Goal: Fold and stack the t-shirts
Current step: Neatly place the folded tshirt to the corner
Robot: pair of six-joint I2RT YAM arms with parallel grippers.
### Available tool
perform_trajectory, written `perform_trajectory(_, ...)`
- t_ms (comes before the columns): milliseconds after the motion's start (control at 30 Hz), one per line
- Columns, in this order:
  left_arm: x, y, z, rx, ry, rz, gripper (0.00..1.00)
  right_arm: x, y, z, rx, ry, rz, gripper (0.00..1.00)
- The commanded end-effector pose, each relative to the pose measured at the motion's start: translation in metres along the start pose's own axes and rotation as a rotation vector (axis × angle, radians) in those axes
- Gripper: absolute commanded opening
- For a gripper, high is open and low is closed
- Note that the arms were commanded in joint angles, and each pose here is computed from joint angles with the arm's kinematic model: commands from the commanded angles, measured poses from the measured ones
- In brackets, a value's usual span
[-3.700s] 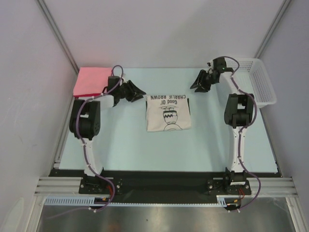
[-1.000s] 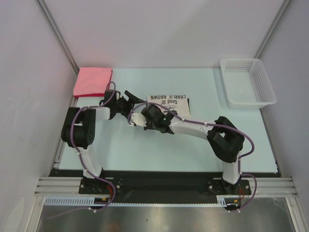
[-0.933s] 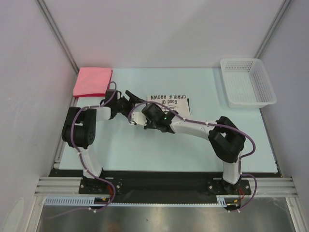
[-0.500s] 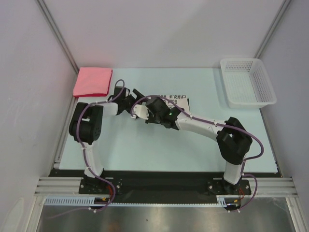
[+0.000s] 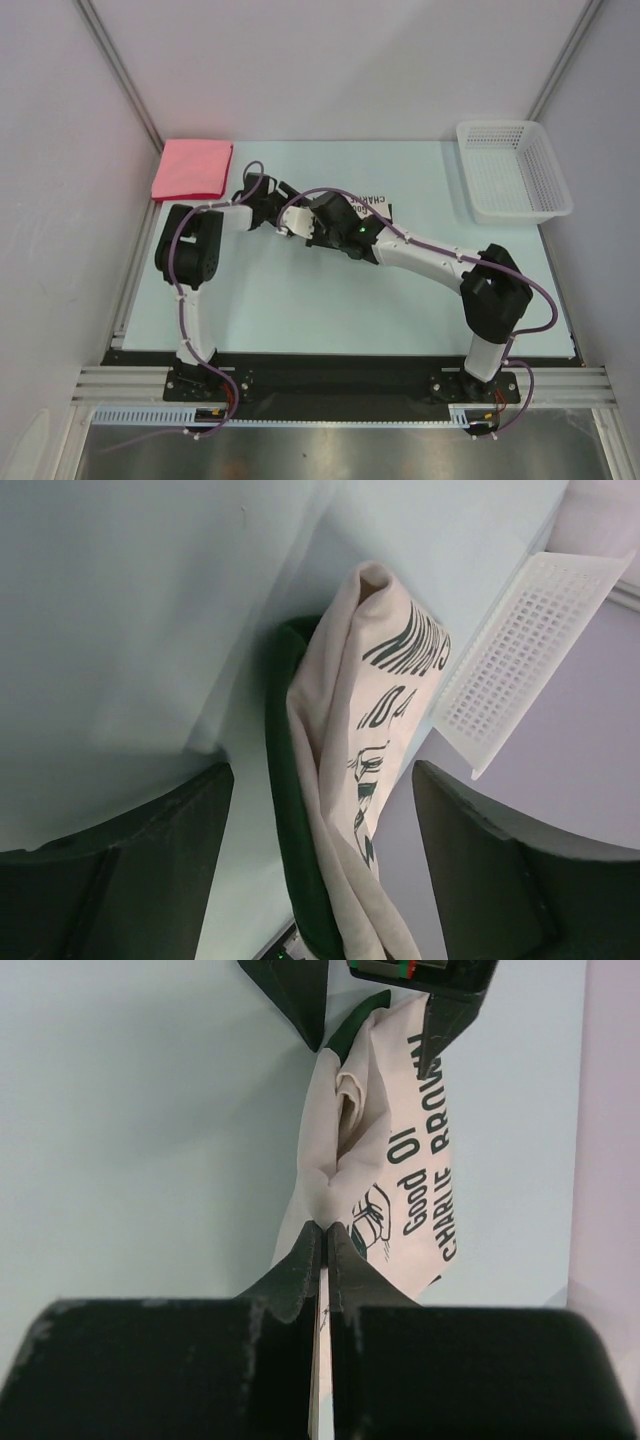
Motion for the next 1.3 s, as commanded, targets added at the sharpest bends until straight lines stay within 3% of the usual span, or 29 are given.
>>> perform_trajectory(0, -0.007, 0.007, 0.011, -0.049, -0.050, -0.009, 0.79, -0.019, -0.029, -0.022, 0.090, -0.087, 0.022, 0.00)
perform_trajectory(233, -0.008, 0.002, 0.029, -0.023, -0.008, 0.045, 0.71, -0.019, -0.027, -0.020, 0.081, -0.097, 0.040, 0.00)
perform_trajectory(467, -0.006, -0.005, 0.034, 0.051, 0.042, 0.138, 0.56, -0.018, -0.024, -0.020, 0.073, -0.107, 0.053, 0.00)
perform_trajectory(567, -0.005, -0.009, 0.037, 0.072, 0.069, 0.160, 0.37, -0.018, -0.025, -0.021, 0.077, -0.108, 0.063, 0.00)
perform_trajectory(600, -0.005, -0.009, 0.038, 0.081, 0.079, 0.159, 0.21, -0.018, -0.025, -0.021, 0.078, -0.110, 0.065, 0.00)
perform_trajectory(667, -0.004, -0.006, 0.041, 0.081, 0.097, 0.160, 0.08, -0.018, -0.023, -0.022, 0.071, -0.110, 0.085, 0.00)
perform_trajectory(700, -0.005, -0.006, 0.042, 0.083, 0.097, 0.167, 0.00, -0.019, -0.024, -0.023, 0.074, -0.111, 0.094, 0.07)
perform_trajectory(767, -0.005, -0.008, 0.039, 0.090, 0.087, 0.202, 0.00, -0.015, -0.024, -0.027, 0.090, -0.090, 0.150, 0.31)
perform_trajectory(800, -0.006, -0.009, 0.038, 0.092, 0.078, 0.217, 0.00, -0.013, -0.024, -0.030, 0.097, -0.078, 0.175, 0.50)
perform_trajectory(833, -0.006, -0.009, 0.035, 0.096, 0.068, 0.261, 0.00, -0.010, -0.027, -0.038, 0.115, -0.067, 0.201, 0.55)
perform_trajectory(1000, -0.005, -0.019, 0.005, 0.054, -0.018, 0.465, 0.00, 0.023, -0.021, -0.076, 0.162, 0.037, 0.330, 0.71)
perform_trajectory(1133, -0.010, -0.022, -0.027, -0.033, -0.090, 0.714, 0.00, 0.050, -0.016, -0.113, 0.214, 0.076, 0.412, 0.71)
perform_trajectory(1267, -0.026, -0.026, -0.067, -0.137, -0.190, 0.871, 0.00, 0.058, -0.002, -0.141, 0.200, 0.042, 0.481, 0.70)
Point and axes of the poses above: each gripper's point midway between its finger pads, its own z axis out along the fingers, its own y axis along the line the jaws close on, x = y × z, the point moved 5 cm from there along -z, back along the fingers, and after that the axes turned 11 degrees about -z, right-handed, at the moved point
